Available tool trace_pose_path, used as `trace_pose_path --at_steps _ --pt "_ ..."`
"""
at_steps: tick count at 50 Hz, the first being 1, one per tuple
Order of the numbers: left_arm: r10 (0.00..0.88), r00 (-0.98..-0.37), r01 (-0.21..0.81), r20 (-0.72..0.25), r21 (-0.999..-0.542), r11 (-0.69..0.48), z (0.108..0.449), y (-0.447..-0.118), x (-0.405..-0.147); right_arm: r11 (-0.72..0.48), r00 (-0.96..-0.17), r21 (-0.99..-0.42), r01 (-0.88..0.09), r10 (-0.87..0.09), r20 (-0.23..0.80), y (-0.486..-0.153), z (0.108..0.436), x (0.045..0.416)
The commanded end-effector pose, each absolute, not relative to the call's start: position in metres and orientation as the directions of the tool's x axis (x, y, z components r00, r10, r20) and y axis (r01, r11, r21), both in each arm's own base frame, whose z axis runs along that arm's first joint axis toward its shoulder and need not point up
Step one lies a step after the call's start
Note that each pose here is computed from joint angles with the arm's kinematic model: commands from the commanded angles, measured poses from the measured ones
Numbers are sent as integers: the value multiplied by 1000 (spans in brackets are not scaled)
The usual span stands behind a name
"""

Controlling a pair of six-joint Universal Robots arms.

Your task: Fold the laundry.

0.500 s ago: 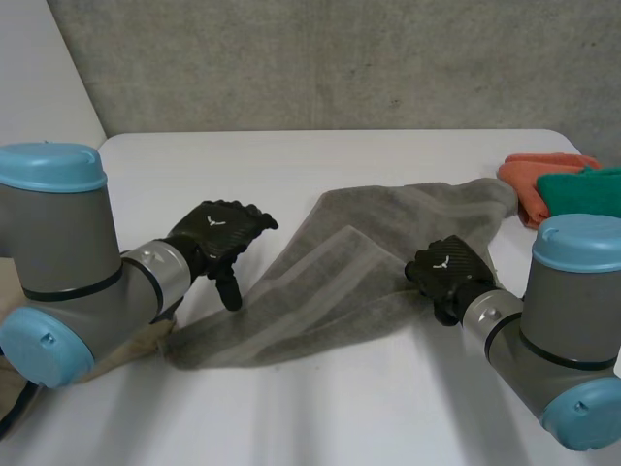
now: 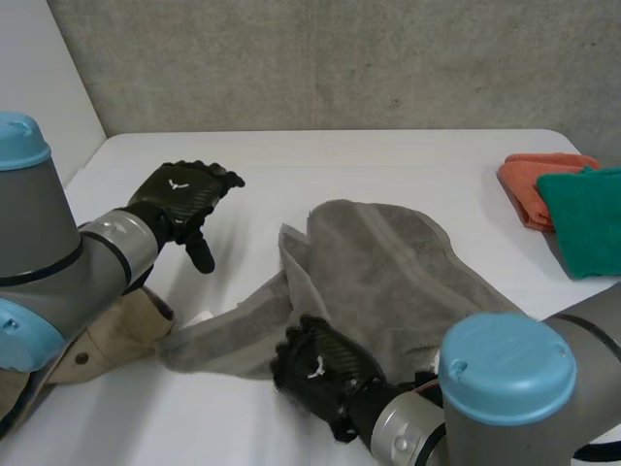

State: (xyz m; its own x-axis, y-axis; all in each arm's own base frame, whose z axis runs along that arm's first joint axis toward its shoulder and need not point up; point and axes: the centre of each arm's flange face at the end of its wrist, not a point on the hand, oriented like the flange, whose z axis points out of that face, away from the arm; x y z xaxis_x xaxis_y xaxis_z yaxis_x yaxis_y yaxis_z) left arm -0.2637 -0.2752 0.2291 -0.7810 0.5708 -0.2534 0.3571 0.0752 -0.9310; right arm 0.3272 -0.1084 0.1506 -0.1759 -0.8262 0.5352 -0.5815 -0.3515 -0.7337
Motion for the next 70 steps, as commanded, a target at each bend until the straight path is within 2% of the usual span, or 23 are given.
trace_pose_path --at_steps 1,2,5,7,12,20,23,31,42,48,53,56,57,61,65,70 --pt "607 -751 366 -259 -929 58 219 -270 -275 -248 -445 -817 -521 -737 508 -163 198 306" --pt "624 -736 373 -263 -927 48 216 -267 -280 -208 -519 -851 -483 -715 469 -176 211 298" --pt "661 -696 403 -280 -915 37 209 -257 -288 -109 -620 -896 -431 -686 382 -195 225 276" --pt "674 -677 423 -296 -906 27 205 -251 -291 -69 -639 -903 -424 -684 352 -201 225 268" --pt "686 -625 475 -374 -879 -46 199 -241 -298 15 -627 -888 -459 -714 312 -209 212 251" --pt "681 -605 457 -412 -880 -127 182 -241 -320 67 -626 -854 -516 -710 322 -217 192 236" --pt "674 -600 467 -430 -873 -141 174 -245 -325 89 -637 -850 -520 -704 316 -218 188 232" --pt "700 -537 554 -472 -822 -129 138 -251 -334 140 -674 -839 -526 -671 310 -229 179 218" --pt "691 -556 547 -461 -829 -113 122 -265 -341 174 -707 -842 -510 -642 295 -240 177 205" --pt "666 -576 528 -474 -838 -140 125 -268 -345 181 -722 -846 -501 -626 293 -246 178 199" --pt "572 -646 499 -505 -847 -184 151 -281 -341 185 -736 -850 -494 -610 294 -251 180 194" --pt "481 -705 472 -520 -851 -228 187 -290 -331 189 -739 -850 -492 -607 292 -253 183 192" --pt "438 -734 453 -518 -855 -251 209 -292 -325 198 -739 -849 -490 -611 284 -252 184 192" --pt "365 -774 419 -517 -851 -318 259 -286 -310 246 -742 -843 -478 -626 237 -245 188 193" --pt "334 -788 387 -517 -838 -384 298 -270 -300 309 -755 -846 -433 -637 154 -235 188 198" --pt "333 -782 374 -527 -823 -427 327 -245 -290 378 -776 -859 -345 -630 35 -222 180 211"
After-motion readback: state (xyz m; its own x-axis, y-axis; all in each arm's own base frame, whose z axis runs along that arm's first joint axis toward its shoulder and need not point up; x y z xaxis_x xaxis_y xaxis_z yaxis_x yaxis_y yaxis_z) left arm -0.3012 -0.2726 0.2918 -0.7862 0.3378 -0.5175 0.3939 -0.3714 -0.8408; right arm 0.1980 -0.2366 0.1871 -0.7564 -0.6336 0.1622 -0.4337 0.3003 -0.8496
